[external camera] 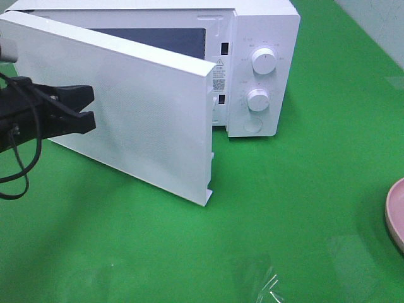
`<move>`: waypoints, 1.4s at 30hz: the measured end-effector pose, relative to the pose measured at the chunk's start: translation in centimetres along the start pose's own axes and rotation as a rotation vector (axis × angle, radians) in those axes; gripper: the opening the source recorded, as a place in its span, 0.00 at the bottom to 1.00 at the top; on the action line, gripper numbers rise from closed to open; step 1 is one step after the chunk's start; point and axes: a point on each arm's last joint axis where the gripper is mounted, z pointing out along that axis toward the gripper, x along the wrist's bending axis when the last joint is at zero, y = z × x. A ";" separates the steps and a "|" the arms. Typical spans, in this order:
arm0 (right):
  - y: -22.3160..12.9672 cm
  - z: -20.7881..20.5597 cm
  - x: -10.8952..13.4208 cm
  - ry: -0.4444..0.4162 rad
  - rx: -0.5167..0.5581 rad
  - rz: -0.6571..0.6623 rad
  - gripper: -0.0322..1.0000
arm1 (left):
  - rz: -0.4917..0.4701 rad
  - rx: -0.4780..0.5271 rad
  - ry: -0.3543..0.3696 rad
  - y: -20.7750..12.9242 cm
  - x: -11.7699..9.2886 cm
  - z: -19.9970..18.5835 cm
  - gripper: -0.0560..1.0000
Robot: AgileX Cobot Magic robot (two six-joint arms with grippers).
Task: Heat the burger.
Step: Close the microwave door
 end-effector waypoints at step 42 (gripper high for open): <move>0.0 0.0 0.0 0.000 0.000 0.000 0.77 | 0.092 0.080 -0.072 1.6 -5.0 14.4 0.05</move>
